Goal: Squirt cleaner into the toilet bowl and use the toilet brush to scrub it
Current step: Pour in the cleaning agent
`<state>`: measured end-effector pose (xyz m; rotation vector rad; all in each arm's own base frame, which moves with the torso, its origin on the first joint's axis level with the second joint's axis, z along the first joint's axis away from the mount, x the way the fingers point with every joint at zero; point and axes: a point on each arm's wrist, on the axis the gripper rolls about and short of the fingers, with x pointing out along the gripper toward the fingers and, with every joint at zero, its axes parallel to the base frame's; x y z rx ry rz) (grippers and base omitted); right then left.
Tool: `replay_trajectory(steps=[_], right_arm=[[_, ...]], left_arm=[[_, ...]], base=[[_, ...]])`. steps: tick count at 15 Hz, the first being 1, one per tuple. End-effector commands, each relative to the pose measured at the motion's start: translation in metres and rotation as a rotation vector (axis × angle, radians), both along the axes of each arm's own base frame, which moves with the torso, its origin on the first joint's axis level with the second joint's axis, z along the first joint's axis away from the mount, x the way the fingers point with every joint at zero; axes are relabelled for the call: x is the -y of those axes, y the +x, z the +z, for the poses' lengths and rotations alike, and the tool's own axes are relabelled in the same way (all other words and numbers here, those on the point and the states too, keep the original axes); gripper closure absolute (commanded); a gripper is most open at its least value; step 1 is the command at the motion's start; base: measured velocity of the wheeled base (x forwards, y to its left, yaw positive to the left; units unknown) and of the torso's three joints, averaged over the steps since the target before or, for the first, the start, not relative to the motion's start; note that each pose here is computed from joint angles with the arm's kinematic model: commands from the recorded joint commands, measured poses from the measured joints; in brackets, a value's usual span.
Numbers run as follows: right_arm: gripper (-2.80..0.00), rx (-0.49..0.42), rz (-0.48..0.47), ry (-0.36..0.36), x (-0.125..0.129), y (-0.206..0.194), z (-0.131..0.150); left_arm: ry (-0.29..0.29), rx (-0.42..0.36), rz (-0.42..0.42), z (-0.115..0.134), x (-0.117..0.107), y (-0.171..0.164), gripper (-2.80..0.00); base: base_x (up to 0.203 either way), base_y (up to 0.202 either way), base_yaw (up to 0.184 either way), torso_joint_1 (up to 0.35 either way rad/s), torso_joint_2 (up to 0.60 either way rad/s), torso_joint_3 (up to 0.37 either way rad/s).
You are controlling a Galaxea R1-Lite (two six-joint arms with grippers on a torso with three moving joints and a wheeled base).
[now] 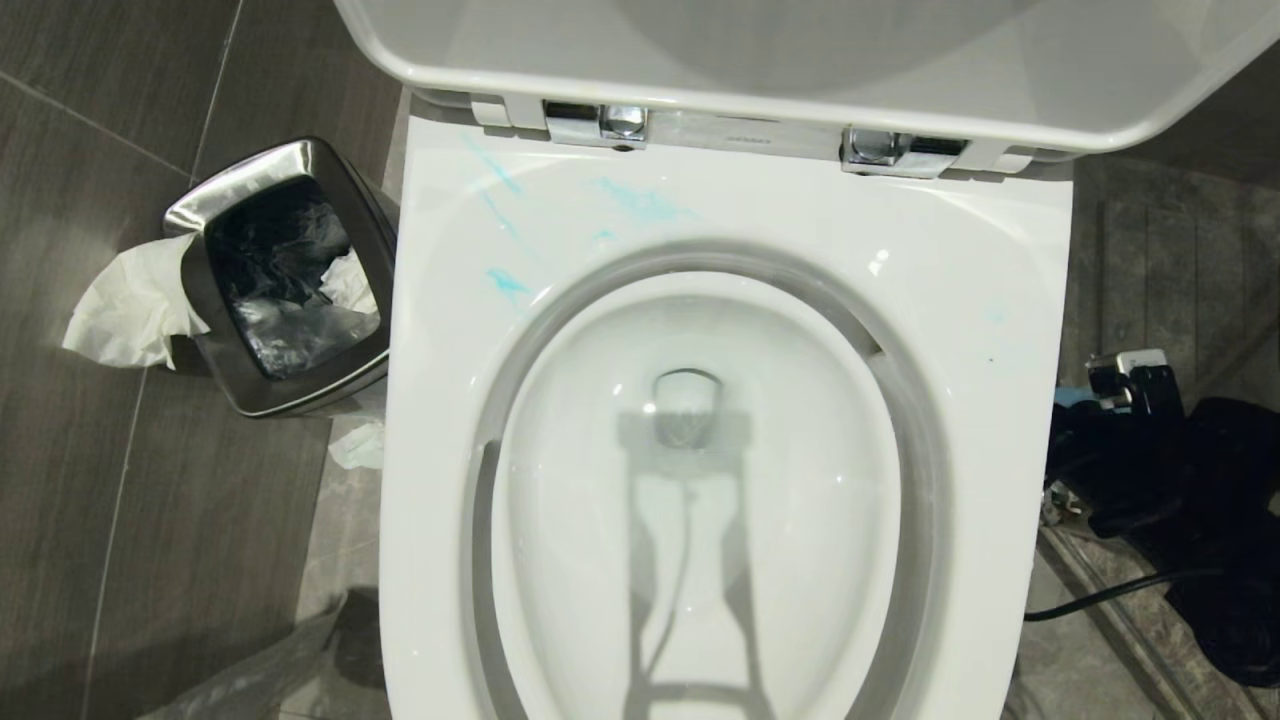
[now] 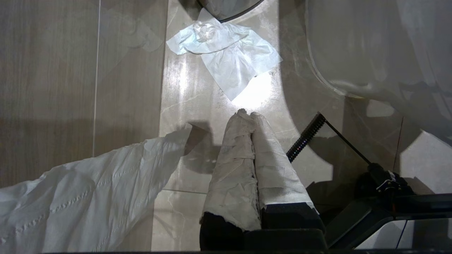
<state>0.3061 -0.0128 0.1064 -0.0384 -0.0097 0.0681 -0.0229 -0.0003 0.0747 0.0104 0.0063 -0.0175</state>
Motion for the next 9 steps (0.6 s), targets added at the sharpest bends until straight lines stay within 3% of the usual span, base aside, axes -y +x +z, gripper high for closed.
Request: replay_trajectory(steps=[1,6,9], right_arm=[[-2.8,0.01,0.002,0.001,0.0,0.006,-0.001],[-2.8,0.111,0.012,-0.002,0.002,0.046,0.006],[-2.8,0.135,0.093,-0.011,0.0,0.06,0.005]], left_arm=[[0.0,-0.003,0.001,0.0,0.0,0.0,0.0],[-0.001,-0.003,0.001,0.0,0.0,0.0,0.0],[0.0,-0.003,0.001,0.0,0.0,0.0,0.0]], base=[[0.0,0.0,0.0,0.0,0.0,0.0],[0.0,0.0,0.0,0.0,0.0,0.0],[0.0,0.0,0.0,0.0,0.0,0.0]])
